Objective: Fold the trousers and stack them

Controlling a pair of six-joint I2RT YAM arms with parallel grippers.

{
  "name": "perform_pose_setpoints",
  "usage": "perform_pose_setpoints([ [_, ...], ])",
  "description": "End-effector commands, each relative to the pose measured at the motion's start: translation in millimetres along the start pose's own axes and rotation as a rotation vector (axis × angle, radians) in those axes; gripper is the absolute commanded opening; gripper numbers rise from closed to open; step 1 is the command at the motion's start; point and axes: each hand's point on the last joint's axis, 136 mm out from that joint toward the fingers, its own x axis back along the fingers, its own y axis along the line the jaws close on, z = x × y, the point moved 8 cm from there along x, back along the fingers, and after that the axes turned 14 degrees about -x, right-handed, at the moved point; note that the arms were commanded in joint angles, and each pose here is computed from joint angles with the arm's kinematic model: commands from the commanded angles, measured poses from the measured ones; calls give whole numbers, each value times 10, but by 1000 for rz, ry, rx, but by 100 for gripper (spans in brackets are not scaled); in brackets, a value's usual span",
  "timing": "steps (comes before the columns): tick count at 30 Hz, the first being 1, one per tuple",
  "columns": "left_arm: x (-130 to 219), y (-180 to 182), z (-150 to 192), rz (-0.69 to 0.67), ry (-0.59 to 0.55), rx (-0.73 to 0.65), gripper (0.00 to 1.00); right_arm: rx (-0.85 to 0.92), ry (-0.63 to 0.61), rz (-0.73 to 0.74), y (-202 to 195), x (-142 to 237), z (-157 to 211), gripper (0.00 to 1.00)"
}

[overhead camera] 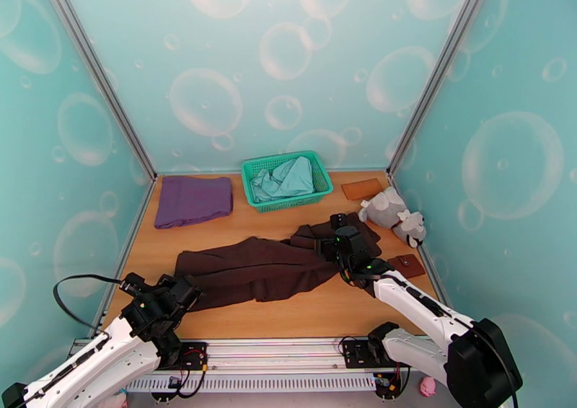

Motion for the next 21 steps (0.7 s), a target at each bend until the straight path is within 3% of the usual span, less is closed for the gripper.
perform_pose_setpoints([
  [1,57,-96,-162,0,-90,-54,99,12,-20,17,-24,-12,-23,69],
  [6,-53,-504,-125,91,-78,-250,99,13,-24,3,-20,-21,-19,68],
  [8,-199,-667,-53,157,13,-312,99,23,-19,-18,6,-30,-12,68],
  [14,-679,-645,277,299,306,-277,99,40,-16,-48,53,-31,-2,68],
  [19,-840,-612,417,231,371,-304,99,60,-9,-87,125,-35,15,68],
  [21,-918,-576,398,128,384,-292,99,74,-4,-106,169,-33,32,69],
])
